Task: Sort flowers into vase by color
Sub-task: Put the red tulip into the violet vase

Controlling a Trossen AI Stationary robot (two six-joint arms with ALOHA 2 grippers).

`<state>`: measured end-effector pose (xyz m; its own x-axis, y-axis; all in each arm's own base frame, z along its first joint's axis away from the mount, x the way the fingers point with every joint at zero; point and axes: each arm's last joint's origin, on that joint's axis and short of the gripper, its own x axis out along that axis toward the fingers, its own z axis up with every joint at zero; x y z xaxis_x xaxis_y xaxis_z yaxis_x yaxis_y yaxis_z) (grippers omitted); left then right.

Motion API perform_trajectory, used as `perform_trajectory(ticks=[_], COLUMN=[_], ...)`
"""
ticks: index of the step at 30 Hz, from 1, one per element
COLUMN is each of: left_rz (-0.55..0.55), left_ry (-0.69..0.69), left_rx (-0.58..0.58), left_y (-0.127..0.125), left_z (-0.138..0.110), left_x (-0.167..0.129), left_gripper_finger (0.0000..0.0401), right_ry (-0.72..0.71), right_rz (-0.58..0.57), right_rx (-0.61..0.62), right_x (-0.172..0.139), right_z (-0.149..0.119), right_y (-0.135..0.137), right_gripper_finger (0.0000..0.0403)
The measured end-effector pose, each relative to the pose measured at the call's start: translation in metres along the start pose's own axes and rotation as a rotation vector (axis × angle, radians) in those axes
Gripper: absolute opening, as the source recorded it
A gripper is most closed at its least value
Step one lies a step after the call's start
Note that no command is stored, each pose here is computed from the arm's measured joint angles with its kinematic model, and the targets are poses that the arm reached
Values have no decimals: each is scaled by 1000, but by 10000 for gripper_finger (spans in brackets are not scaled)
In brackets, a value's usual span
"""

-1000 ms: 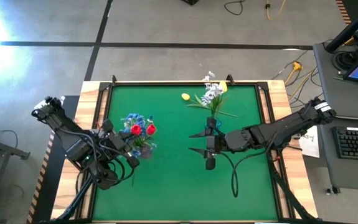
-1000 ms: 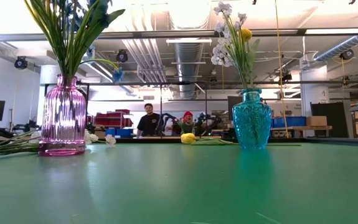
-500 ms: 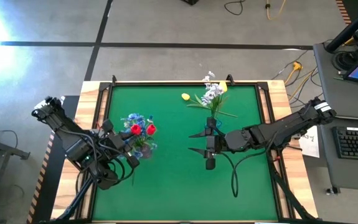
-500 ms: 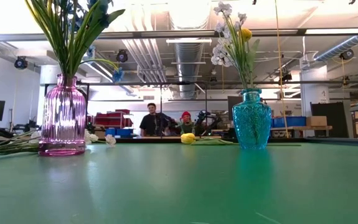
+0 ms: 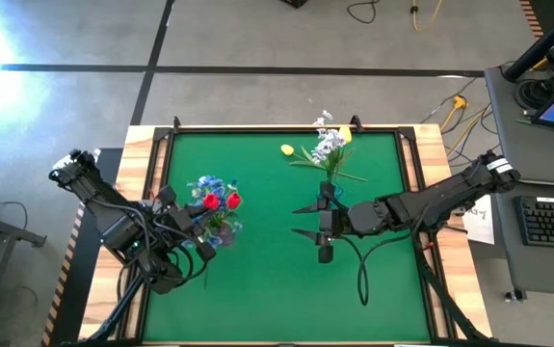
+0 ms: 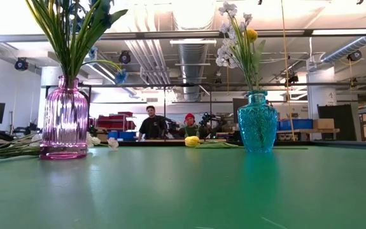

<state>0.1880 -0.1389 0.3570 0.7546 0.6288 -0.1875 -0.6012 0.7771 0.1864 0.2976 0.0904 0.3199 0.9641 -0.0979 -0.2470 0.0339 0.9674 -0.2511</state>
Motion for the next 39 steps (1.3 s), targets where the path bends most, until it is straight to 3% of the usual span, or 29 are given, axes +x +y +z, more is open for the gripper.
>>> perform_trajectory(ticks=[34, 39], left_rz=[1, 2], left_ry=[-1, -2], left_rx=[19, 69], left_y=[0, 5], left_z=[0, 6], left_x=[0, -2], left_gripper_finger=[0, 0], right_ry=[0, 0], right_rz=[0, 0], right_rx=[7, 7], right_x=[0, 0], right_z=[0, 0], right_y=[0, 0], right_gripper_finger=[192, 192])
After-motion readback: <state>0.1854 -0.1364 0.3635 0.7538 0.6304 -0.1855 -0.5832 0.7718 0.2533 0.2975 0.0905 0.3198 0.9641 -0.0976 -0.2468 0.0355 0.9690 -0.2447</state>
